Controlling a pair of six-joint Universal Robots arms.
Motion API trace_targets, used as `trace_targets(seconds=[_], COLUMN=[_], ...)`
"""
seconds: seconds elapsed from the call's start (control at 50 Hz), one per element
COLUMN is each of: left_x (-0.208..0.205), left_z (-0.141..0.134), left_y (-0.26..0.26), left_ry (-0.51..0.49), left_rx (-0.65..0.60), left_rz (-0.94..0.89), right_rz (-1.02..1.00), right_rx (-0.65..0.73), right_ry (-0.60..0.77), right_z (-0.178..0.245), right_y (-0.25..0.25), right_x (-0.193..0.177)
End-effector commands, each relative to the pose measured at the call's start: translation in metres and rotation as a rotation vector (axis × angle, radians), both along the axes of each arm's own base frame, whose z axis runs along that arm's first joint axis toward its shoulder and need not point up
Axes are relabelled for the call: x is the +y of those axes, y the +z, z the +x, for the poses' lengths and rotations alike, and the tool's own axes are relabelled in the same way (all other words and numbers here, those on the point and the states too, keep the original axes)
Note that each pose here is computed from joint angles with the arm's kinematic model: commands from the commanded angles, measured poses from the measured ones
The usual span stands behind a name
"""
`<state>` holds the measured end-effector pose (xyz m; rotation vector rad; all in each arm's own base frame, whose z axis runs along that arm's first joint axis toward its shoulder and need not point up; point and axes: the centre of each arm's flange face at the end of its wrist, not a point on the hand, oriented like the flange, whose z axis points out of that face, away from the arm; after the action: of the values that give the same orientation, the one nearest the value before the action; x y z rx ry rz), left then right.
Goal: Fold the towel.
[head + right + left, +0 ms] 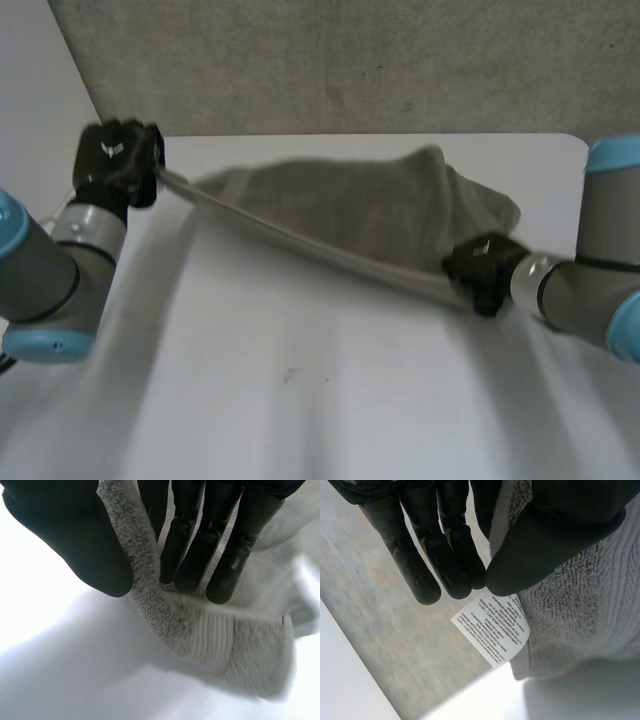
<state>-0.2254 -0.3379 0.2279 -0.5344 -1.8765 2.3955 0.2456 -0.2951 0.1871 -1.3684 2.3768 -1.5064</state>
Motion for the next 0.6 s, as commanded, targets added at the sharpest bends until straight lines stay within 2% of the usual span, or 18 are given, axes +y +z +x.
trace_targets(seconds=[0.02,0.24,0.34,0.42,0.5,0.6], left_x=[0.006,0.030,0.040,0.045,0.049,0.051], left_z=[0.019,0.018,0.019,0.019,0.020,0.021], left_y=[-0.032,-0.006,-0.001,0.000,-0.002,-0.005], left_ry=[0.016,-0.001,-0.006,-0.007,-0.007,-0.007], left_rx=[-0.031,-0.024,-0.025,-0.025,-0.028,-0.030], left_rz=[0.108,0.082,0.091,0.102,0.122,0.138], right_rz=[0.119,0.008,-0.020,-0.017,0.043,0.109], right_rx=[-0.006,-0.136,-0.123,-0.060,-0.022,-0.038], right_ry=[0.017,-0.083,-0.102,-0.105,-0.108,-0.130], right_z=[-0.005,-0.020,-0.030,-0.041,-0.049,-0.062], right_y=[-0.022,0.020,0.025,0.018,0.006,-0.013], right_x=[0.016,0.004,-0.004,-0.009,0.001,0.012])
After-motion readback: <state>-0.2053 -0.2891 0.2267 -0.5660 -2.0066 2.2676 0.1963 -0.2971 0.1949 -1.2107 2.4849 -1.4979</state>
